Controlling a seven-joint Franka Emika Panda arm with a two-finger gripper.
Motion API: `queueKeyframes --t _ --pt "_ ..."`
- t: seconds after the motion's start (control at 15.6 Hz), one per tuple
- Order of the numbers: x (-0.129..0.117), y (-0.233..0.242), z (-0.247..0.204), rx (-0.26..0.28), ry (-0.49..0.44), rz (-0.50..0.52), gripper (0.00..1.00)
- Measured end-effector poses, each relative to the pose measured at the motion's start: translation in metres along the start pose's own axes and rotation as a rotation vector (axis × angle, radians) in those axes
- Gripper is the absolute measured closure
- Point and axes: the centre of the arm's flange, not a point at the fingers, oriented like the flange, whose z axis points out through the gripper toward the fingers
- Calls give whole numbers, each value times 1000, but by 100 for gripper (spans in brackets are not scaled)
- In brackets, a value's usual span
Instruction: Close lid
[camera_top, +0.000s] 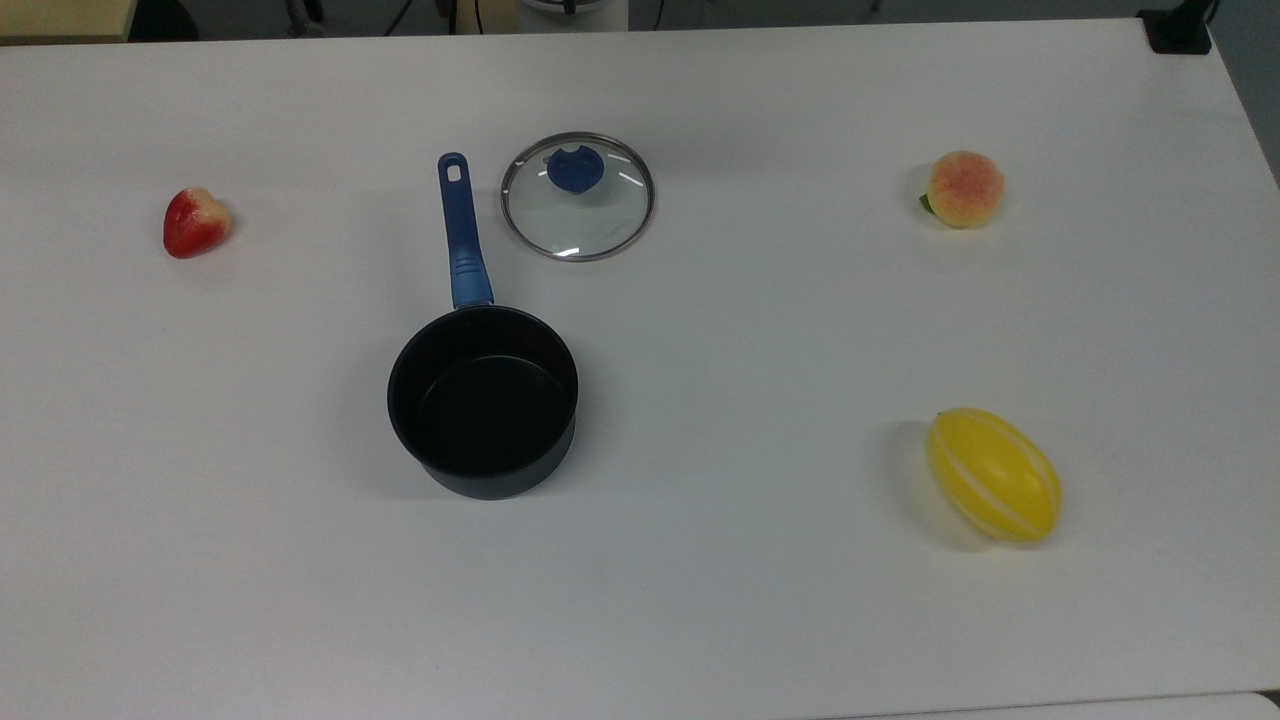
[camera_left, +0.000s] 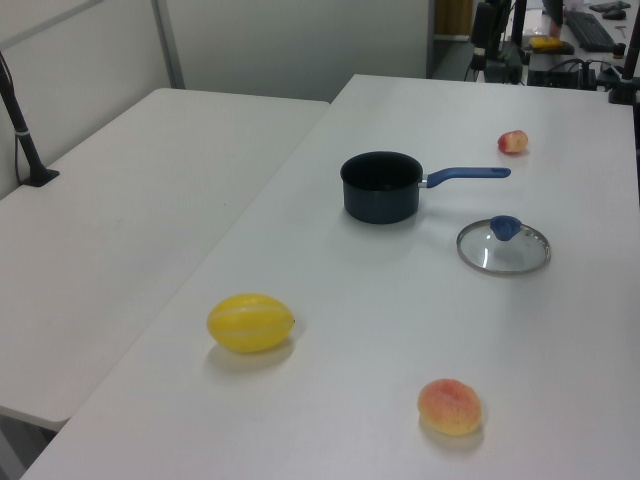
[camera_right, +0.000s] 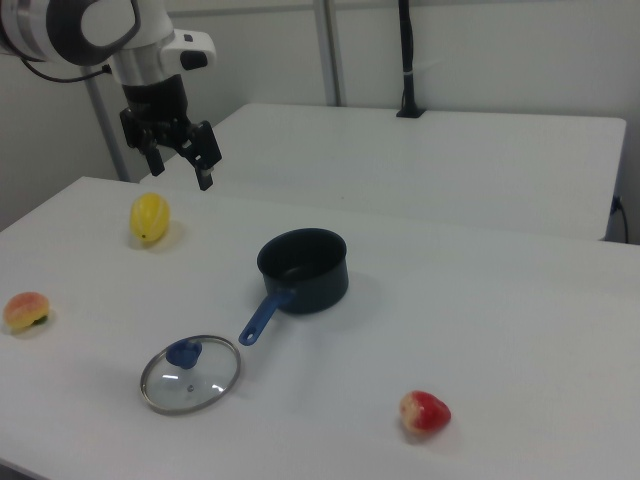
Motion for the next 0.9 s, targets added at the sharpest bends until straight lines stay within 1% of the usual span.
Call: queueKeyframes --t 0.39,0.9 --pt "0 -2 1 0 -4 -4 0" --pt "-5 -9 8 1 -47 -17 0"
